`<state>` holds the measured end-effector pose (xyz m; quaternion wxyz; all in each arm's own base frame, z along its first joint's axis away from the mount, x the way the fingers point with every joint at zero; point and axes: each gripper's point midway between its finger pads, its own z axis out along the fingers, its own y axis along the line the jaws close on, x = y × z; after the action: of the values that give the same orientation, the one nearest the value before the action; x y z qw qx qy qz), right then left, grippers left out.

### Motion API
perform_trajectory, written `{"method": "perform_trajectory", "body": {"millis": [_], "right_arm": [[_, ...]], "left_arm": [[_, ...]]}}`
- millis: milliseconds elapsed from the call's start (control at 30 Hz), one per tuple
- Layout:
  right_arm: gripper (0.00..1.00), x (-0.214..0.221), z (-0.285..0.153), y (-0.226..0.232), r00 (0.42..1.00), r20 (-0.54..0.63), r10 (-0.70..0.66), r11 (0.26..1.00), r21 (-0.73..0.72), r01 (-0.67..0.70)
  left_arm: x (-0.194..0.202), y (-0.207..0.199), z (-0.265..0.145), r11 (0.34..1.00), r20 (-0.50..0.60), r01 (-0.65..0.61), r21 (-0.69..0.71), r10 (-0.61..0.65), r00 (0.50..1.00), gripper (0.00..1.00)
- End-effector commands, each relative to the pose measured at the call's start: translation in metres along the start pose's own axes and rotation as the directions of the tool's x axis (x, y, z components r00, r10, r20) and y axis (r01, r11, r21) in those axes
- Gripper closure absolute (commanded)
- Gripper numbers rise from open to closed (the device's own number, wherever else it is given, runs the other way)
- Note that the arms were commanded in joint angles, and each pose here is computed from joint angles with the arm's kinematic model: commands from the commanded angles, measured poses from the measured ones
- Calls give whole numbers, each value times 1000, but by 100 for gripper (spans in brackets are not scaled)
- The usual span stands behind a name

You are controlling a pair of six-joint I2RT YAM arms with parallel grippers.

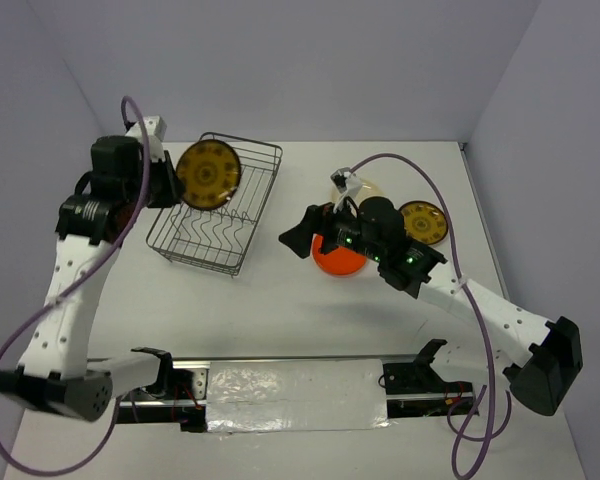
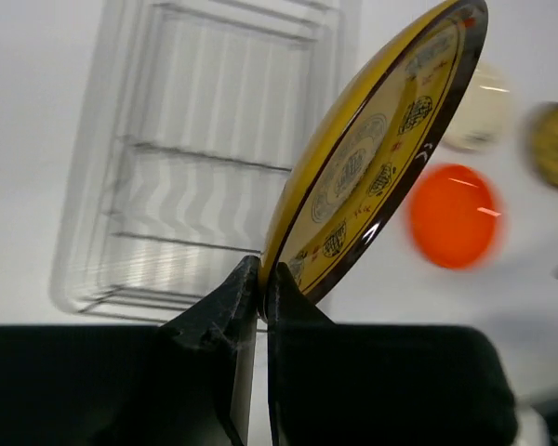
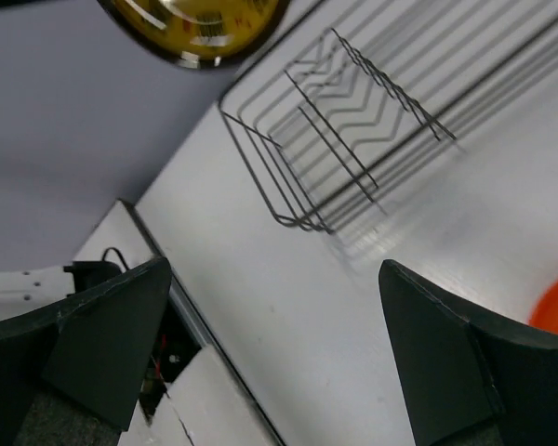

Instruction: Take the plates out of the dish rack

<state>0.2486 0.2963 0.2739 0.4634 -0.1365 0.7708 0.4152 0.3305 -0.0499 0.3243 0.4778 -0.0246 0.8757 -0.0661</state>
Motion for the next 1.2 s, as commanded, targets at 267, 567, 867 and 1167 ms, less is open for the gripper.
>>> {"method": "perform_trajectory", "body": {"millis": [267, 567, 867, 1167], "right_arm": [[20, -75, -15, 50, 971, 236, -48, 987, -137, 82], [64, -86, -34, 55, 955, 295, -11, 986, -158, 60], [9, -101, -66, 17, 879, 469, 82, 996, -14, -86], [12, -81, -60, 39, 925, 378, 30, 993, -120, 17]], "left_arm": [[33, -149, -108, 513, -14, 68, 856, -108, 994, 100], [60, -139, -54, 615, -133, 183, 767, -125, 983, 100], [55, -137, -46, 647, -121, 177, 742, -130, 984, 100], [50, -142, -49, 621, -119, 175, 764, -132, 984, 100]]}}
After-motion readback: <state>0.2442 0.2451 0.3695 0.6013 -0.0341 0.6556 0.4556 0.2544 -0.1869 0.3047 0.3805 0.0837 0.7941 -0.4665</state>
